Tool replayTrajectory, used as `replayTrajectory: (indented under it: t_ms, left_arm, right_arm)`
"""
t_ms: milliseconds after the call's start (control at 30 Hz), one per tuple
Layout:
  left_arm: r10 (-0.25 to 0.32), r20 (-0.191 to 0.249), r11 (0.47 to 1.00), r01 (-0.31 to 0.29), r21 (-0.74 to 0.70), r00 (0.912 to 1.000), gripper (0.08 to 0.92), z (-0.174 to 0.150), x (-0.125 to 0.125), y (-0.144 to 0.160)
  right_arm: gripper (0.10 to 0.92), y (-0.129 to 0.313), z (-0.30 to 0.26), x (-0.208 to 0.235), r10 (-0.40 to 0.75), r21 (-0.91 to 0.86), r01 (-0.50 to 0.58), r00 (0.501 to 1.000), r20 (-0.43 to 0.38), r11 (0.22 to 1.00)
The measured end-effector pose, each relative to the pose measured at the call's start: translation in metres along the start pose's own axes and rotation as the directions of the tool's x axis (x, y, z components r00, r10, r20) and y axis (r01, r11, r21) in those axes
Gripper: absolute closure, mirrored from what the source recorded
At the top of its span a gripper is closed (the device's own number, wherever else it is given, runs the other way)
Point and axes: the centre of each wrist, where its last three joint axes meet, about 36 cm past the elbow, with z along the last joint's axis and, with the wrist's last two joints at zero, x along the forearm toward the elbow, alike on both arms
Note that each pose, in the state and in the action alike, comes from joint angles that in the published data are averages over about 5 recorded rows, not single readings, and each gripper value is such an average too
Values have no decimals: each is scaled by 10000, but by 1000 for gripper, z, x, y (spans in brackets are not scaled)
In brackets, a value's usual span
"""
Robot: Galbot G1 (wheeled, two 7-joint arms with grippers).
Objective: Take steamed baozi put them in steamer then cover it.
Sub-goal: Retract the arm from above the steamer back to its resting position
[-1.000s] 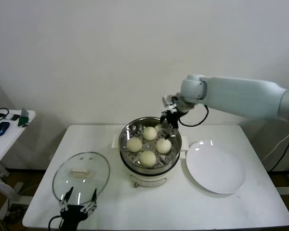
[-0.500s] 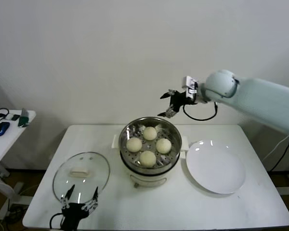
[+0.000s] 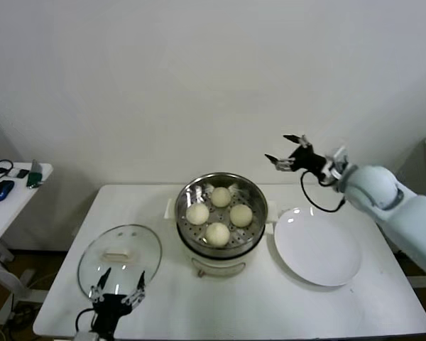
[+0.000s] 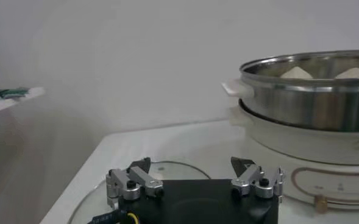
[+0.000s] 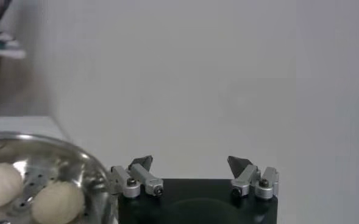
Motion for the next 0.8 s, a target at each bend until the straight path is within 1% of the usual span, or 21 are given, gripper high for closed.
replayTrajectory:
  t_ms: [167, 367, 467, 600, 800]
  left_arm:
    - [-191, 207, 9998, 191, -18, 9996, 177, 1, -7, 2]
    - [-349, 512, 9993, 354, -80, 9981, 177, -1, -14, 4]
    - [-447, 606, 9988, 459, -182, 9972, 177, 1, -15, 5]
    - [-624, 720, 9966, 660, -496, 9955, 177, 5, -15, 10]
    - [-952, 1088, 9842, 1100, -1390, 9895, 177, 9, -11, 20]
  right_arm:
    - [200, 17, 43, 38, 929, -882, -864, 9930, 727, 9924]
    - [200, 52, 95, 91, 2157, -1933, -1923, 9704, 1082, 9621]
    - [200, 76, 118, 118, 2668, -2398, -2371, 9586, 997, 9414]
    - [200, 115, 147, 152, 3128, -2983, -2808, 9477, 643, 9122]
    - [200, 170, 180, 193, 3788, -3685, -3469, 9253, 155, 8625]
